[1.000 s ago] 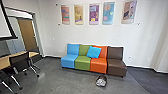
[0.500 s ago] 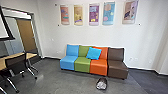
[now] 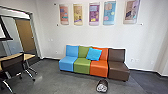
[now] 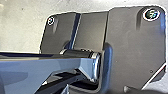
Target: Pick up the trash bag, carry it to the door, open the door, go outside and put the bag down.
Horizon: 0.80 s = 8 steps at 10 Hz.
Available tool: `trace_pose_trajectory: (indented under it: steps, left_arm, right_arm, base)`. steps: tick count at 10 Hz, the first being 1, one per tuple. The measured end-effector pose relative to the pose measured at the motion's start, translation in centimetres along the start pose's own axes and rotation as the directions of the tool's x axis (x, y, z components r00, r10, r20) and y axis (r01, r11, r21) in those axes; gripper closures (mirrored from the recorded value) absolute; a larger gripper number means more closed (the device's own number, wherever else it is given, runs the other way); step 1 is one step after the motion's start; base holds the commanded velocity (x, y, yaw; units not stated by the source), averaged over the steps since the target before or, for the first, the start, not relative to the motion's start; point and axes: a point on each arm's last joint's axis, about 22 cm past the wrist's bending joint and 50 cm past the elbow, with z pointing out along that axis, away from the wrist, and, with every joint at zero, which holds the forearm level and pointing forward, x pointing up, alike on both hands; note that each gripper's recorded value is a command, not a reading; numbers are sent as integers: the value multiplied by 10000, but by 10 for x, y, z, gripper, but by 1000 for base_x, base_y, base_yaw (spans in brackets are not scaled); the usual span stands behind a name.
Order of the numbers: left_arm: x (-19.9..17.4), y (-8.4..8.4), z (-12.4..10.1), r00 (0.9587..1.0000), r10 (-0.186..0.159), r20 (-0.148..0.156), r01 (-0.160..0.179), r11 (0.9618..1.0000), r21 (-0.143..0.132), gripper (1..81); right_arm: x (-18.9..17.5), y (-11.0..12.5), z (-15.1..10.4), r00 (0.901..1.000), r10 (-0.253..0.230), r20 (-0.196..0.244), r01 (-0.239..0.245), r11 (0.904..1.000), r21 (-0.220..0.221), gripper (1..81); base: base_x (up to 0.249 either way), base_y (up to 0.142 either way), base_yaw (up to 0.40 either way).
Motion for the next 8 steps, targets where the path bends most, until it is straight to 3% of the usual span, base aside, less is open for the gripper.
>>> trace_pose_trajectory:
  steps: [8]
  left_arm:
    - [-4, 2, 0, 10000, -2, 38, 2, 10000, -21, 10]
  right_arm:
    - [0, -1, 0, 10000, 4, 4, -4, 10000, 6, 10]
  base:
    - [168, -85, 0]
